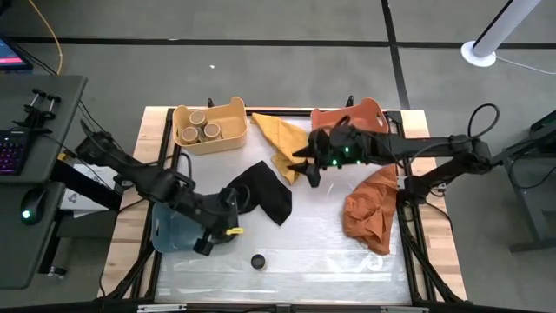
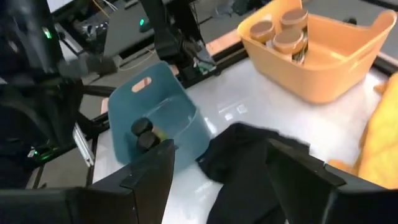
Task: Sort spices by type
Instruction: Put the black spice bottle into the blue bin
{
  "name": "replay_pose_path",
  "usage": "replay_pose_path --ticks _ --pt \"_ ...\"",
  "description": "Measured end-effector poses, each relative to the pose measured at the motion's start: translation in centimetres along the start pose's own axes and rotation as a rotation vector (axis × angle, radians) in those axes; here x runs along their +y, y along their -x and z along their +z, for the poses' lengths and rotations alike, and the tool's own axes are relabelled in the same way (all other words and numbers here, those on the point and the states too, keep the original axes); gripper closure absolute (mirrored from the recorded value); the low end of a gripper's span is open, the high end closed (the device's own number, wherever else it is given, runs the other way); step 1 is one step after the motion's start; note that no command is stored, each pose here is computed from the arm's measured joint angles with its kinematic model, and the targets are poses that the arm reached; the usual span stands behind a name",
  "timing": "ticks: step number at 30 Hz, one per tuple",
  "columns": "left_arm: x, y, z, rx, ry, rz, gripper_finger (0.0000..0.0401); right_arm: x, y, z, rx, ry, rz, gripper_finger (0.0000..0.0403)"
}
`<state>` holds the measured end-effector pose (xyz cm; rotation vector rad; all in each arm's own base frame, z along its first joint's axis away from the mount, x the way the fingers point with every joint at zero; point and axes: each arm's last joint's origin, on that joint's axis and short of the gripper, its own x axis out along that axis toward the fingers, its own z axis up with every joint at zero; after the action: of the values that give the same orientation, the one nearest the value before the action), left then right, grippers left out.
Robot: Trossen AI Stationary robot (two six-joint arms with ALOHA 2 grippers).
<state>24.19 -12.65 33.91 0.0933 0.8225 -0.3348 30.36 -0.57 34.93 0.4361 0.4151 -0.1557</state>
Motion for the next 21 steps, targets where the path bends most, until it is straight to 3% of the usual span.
replay_pose_path --ticks 6,13,17,21 --pt "-0.6 -0.5 0.9 -0.076 0.060 -0.086 0.0263 2.2 0.4 -2.0 0.072 0.010 -0.042 0.0158" --pt "-1.6 -3.1 2.7 -0.110 0.136 -0.147 0.0136 3.0 2.8 -3.1 0.161 0.058 -0.048 0.0158" --pt "-3.0 -5.7 4.5 -0.091 0.126 -0.140 0.0109 3.0 4.8 -3.3 0.172 0.111 -0.082 0.0158" --pt "-4.6 -9.2 5.0 0.007 0.037 -0.076 0.0106 2.7 6.5 -3.3 0.170 0.160 -0.108 0.0158"
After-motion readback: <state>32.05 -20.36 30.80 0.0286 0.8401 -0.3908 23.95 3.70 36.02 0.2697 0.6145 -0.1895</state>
